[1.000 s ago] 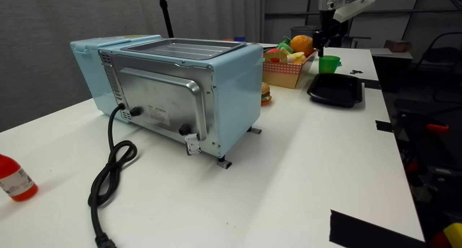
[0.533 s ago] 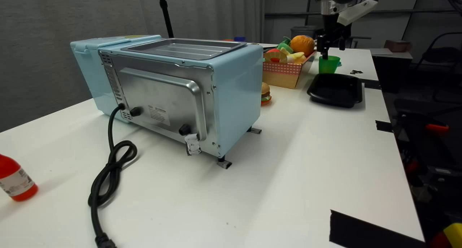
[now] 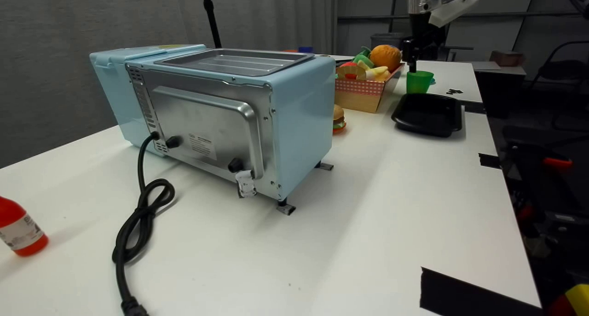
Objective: Pour the contents of the green cup into the brown box
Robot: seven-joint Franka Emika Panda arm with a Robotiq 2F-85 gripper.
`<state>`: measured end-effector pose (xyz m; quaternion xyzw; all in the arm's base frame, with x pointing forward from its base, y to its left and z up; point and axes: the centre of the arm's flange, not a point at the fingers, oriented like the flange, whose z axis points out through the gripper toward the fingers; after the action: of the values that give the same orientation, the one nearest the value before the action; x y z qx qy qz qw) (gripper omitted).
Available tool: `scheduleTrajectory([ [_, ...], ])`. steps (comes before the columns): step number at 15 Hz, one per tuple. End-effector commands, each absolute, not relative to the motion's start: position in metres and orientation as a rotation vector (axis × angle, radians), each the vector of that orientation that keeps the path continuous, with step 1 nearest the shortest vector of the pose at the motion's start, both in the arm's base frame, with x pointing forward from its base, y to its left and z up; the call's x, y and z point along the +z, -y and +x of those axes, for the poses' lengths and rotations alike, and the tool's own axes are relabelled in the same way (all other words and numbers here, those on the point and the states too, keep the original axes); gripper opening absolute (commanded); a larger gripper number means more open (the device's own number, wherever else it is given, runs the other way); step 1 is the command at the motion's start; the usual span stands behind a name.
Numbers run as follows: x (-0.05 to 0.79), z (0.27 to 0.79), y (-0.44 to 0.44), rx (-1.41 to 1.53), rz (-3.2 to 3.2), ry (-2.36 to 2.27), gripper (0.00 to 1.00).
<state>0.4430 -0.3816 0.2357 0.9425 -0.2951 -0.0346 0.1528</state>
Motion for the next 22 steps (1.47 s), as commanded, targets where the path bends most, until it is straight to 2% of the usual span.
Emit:
scheduleTrajectory([
  [1, 0.250, 0.443, 0.381, -0.114, 2.752, 0.826, 1.00],
  [22, 0.217, 0.440, 0.369, -0.217, 2.781, 0.804, 1.00],
])
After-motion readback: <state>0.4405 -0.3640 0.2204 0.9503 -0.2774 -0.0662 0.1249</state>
